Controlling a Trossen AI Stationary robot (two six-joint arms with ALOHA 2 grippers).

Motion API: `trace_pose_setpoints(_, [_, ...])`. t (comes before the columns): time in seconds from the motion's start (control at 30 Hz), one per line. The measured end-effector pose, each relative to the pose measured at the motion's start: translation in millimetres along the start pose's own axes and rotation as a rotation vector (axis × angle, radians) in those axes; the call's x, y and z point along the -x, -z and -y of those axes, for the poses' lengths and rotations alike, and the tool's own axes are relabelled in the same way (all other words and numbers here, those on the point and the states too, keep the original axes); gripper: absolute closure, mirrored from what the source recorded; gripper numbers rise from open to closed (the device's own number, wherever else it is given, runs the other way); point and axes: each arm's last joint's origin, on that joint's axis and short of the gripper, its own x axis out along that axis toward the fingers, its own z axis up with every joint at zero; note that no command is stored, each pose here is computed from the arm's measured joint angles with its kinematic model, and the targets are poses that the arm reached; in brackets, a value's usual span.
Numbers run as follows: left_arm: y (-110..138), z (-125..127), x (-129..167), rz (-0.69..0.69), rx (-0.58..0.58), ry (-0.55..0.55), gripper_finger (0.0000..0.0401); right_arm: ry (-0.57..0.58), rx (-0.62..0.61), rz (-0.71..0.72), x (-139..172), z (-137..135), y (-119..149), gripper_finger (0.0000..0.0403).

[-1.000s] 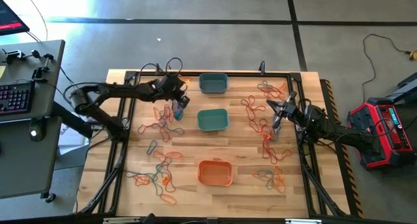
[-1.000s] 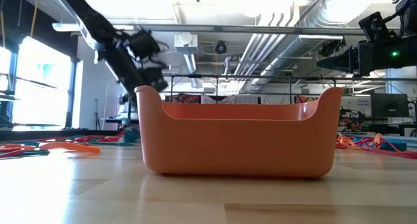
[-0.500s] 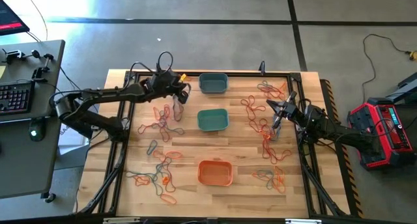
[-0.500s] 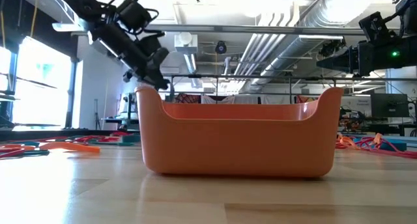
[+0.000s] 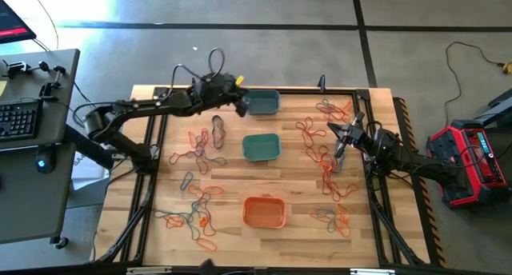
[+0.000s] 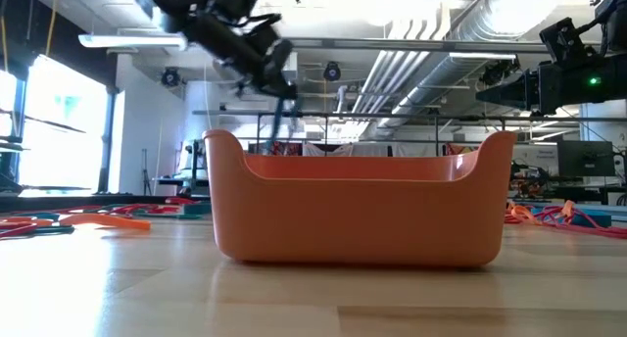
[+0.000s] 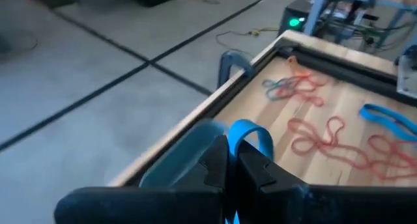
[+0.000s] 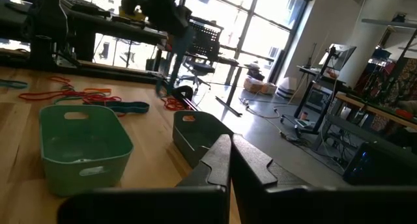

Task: Sort rubber bands into baskets
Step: Put the blue rubber band into the blue bin

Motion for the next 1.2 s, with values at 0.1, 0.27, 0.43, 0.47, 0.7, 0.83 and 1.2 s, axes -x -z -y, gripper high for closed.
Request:
trace_pose_setpoints(0.1, [-17,2,-21,0.01,-0.071,0.012,0.0401,0.0,0.0,0.0,0,0,0,0.0403])
trace_pose_setpoints(0.27, [-33,-3,-58,-0.008,-0.164,-0.003,0.04,0.0,0.0,0.0,0,0,0,0.0403])
trace_pose_setpoints(0.43, [-26,-16,-90,-0.058,-0.187,0.01,0.04,0.0,0.0,0.0,0,0,0,0.0403])
trace_pose_setpoints(0.47, [-23,-19,-95,-0.071,-0.183,0.02,0.04,0.0,0.0,0.0,0,0,0,0.0403])
trace_pose_setpoints(0.7, [6,-39,-123,-0.143,-0.159,0.066,0.04,0.0,0.0,0.0,0,0,0,0.0403])
trace_pose_setpoints(0.83, [18,-42,-131,-0.179,-0.158,0.098,0.04,0.0,0.0,0.0,0,0,0,0.0403])
trace_pose_setpoints(1.2, [28,-41,-132,-0.249,-0.224,0.125,0.04,0.0,0.0,0.0,0,0,0,0.0403])
